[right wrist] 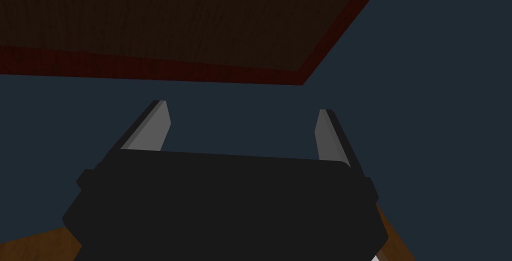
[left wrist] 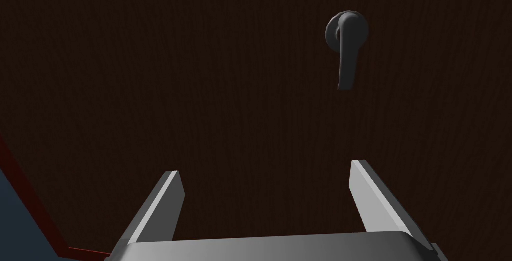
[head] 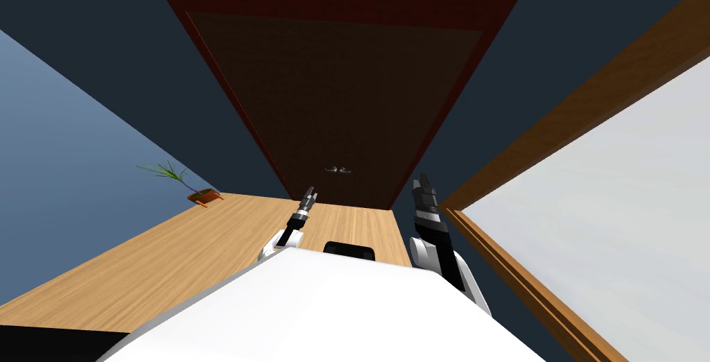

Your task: Pull the door open

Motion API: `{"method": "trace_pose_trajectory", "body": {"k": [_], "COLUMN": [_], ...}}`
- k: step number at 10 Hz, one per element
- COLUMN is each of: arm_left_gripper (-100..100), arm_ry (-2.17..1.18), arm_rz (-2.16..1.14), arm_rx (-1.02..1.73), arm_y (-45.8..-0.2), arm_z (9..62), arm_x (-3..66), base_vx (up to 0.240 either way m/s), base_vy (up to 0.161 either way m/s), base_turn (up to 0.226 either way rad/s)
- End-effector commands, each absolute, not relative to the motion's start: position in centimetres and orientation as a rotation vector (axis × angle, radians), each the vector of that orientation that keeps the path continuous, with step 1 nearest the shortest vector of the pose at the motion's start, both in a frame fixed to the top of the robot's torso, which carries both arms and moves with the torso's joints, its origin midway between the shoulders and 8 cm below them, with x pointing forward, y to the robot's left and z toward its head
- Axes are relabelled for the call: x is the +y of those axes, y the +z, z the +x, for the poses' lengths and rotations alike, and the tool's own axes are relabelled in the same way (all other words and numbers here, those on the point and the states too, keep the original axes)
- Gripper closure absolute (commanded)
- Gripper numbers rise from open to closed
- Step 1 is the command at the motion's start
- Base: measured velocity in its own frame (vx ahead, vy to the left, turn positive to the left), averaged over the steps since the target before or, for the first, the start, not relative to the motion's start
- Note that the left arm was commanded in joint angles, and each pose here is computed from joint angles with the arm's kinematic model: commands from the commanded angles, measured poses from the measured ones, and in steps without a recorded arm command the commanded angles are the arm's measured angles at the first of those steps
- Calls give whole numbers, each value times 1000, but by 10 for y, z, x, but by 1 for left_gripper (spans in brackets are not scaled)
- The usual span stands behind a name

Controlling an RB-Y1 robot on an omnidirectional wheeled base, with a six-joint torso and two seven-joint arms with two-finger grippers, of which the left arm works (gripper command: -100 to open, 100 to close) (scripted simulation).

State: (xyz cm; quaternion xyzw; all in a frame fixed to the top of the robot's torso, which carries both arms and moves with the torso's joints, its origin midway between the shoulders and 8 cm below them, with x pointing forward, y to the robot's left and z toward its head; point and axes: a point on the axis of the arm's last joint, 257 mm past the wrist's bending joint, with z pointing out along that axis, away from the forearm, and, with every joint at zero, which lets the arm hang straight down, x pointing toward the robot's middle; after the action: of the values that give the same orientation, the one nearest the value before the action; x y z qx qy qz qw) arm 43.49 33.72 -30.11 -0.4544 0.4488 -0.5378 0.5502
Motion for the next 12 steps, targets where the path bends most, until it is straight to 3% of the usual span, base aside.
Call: {"method": "trace_pose_trajectory", "body": {"k": [1, 12], "arm_left_gripper": [-100, -100], "arm_ry": [-1266, -1212], "arm_rz": [-1089, -1175], "arm_rx": [1072, 1127], "arm_y": [-310, -359], "arm_z": [435, 432], "arm_x": [340, 363], "base_vx": [110, 97], "base_vy": [-19, -5], "base_turn": [-14, -15]}}
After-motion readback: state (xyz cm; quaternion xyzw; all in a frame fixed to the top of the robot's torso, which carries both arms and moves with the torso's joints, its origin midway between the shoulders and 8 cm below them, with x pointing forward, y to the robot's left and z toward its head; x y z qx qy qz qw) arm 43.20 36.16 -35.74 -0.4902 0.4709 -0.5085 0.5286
